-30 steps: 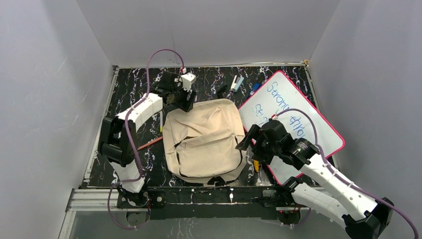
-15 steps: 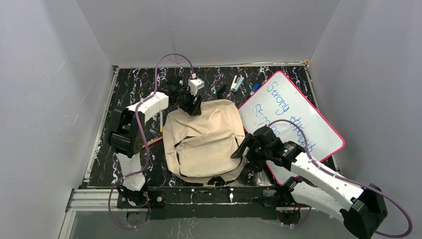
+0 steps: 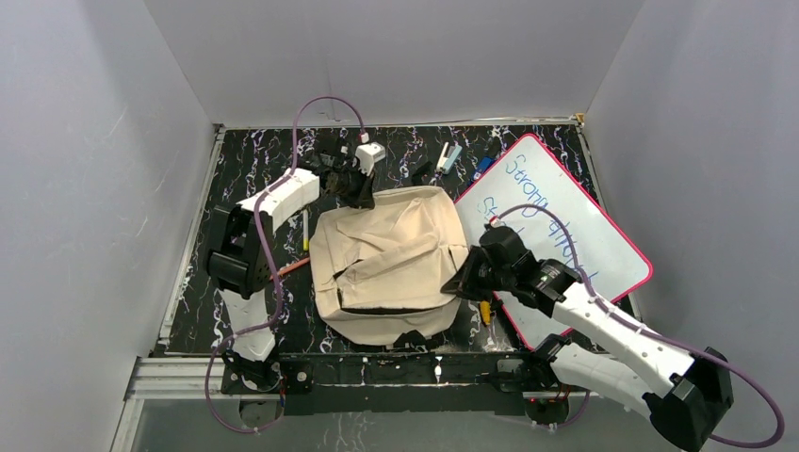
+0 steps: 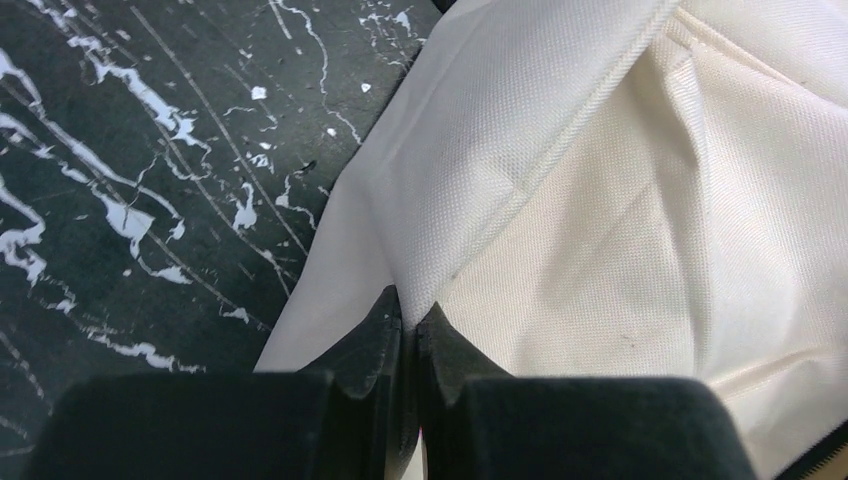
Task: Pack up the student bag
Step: Adjust the student bag at the center of the board.
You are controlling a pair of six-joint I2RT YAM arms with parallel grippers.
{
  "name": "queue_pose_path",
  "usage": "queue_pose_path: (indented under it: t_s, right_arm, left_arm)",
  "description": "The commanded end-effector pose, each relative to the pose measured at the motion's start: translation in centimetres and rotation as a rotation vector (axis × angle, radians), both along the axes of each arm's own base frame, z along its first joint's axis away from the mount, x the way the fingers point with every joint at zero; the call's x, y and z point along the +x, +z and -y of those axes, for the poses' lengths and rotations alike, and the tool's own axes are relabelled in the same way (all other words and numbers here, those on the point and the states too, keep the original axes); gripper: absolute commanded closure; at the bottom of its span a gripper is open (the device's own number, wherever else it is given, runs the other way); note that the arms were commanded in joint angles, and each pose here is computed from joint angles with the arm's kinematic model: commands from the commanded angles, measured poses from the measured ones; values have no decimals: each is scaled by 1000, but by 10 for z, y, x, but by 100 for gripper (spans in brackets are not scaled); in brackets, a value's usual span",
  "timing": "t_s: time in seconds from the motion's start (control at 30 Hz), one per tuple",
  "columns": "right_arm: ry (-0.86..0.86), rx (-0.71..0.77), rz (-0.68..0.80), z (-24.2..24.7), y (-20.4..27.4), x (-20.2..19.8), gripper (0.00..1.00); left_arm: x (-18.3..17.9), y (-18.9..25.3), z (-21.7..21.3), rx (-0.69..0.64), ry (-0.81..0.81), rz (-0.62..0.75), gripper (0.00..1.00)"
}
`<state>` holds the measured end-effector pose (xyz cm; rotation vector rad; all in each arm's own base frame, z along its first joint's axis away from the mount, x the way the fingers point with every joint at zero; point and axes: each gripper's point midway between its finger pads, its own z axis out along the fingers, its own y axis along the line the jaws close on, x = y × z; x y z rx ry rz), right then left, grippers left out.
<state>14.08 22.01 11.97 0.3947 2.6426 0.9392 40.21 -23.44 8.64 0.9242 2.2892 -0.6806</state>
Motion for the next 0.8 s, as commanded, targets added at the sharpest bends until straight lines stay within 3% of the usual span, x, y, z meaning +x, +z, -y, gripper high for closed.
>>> queue_pose_path:
  t_s: [0.0,0.13,0.37,0.6,0.77]
  right_arm:
    - [100,102,274,-18,94,23,100]
    - [94,91,450,-18,169,45,100]
    - [24,-66,746,-15,274,108,100]
    - [-111,-261,978,4,348,175,100]
    - [-117,-338,1068,13,363,216,100]
  left_arm:
    - [7,80,-4,-31,106,117,100]
    - [27,154,-28,-66,293,259,100]
    - [61,256,-74,-203,564,312,100]
    - [86,293,-132,-302,779,336,100]
    - [94,297,-142,-359,807,325,100]
